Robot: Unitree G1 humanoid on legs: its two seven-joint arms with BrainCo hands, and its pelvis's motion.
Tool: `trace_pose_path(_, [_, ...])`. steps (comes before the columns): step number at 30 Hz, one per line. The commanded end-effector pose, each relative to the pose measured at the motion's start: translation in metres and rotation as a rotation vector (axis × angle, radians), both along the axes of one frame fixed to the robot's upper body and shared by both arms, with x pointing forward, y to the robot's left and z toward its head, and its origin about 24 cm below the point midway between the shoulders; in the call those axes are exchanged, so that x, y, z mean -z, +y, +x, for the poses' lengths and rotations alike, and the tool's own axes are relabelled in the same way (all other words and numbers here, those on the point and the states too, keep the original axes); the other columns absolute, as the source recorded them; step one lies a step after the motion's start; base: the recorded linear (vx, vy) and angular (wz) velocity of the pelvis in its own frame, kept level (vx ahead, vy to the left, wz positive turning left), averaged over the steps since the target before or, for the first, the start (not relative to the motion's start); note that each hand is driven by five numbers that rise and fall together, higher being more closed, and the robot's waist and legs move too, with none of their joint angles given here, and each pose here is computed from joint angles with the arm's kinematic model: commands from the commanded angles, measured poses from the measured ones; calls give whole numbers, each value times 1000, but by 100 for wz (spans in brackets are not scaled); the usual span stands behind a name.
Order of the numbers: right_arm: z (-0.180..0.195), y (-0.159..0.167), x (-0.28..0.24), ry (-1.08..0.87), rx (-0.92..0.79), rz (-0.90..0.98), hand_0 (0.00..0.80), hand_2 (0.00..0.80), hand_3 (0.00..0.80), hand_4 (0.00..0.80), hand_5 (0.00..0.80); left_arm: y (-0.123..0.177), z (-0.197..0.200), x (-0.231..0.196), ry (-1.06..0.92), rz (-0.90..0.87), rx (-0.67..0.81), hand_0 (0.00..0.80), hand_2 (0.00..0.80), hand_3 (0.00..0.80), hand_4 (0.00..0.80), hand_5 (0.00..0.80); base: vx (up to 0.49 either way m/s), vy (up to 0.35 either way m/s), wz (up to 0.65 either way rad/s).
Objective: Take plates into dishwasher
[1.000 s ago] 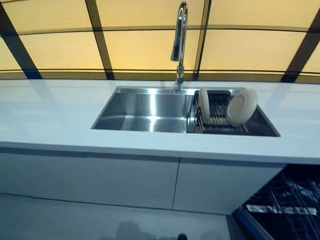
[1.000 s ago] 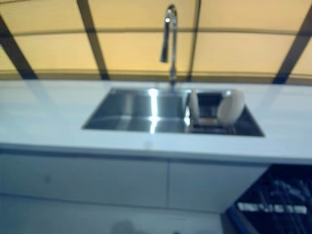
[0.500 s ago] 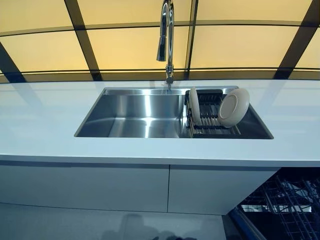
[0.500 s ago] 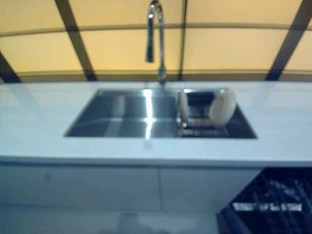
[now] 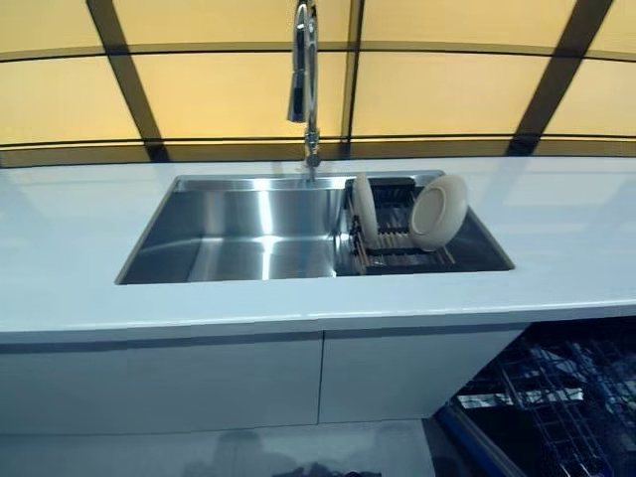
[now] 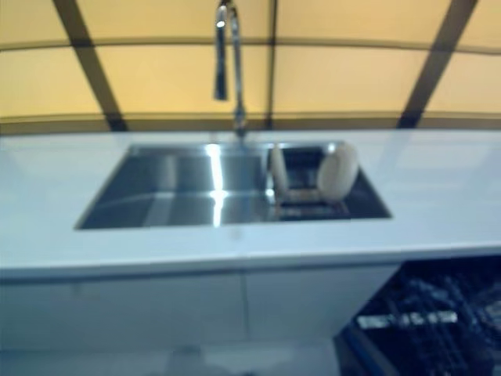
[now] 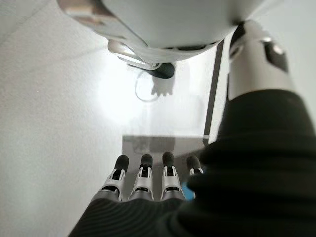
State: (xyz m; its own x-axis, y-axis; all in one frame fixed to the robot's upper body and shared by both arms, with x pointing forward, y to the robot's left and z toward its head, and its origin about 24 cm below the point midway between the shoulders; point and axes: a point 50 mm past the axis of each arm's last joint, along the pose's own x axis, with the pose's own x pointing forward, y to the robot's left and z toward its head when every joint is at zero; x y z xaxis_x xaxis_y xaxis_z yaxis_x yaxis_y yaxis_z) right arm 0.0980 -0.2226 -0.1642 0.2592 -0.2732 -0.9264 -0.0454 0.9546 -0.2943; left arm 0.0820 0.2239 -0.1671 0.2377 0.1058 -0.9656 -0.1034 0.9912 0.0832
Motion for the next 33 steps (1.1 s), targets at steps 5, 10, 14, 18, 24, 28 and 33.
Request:
trace_pose_path(5, [16, -1, -4, -6, -129, -3, 0, 0, 0, 0, 0, -17, 11, 1, -78, -76, -154, 0, 0, 0, 0, 0, 128, -226, 3])
trace_pose_path(10, [19, -3, -5, -39, -140, 13, 0, 0, 0, 0, 0, -27, 8, 3, -91, -119, -149, 0, 0, 0, 0, 0, 77, 50, -12])
trace_pose_path(14, [29, -4, -9, -76, -206, 41, 0, 0, 0, 0, 0, -28, 18, 1, -111, -110, -108, 0, 0, 0, 0, 0, 137, 149, -3])
trace_pose_path(18, [24, 0, -7, -63, -290, 88, 0, 0, 0, 0, 0, -16, 17, -1, -98, -80, -115, 0, 0, 0, 0, 0, 142, 75, -2])
trace_pose_path(24, [31, 22, -8, -59, -565, 237, 0, 0, 0, 0, 0, -5, 10, -1, -72, -76, -92, 0, 0, 0, 0, 0, 79, -5, 8])
trace_pose_path(28, [63, 41, -27, -158, -827, 365, 0, 0, 0, 0, 0, 2, 13, -4, -61, -61, -47, 0, 0, 0, 0, 0, 23, -58, 4])
trace_pose_path(33, [115, 62, -93, -276, -1137, 593, 0, 0, 0, 0, 0, 22, 13, -9, -79, -30, -52, 0, 0, 0, 0, 0, -11, -35, 4])
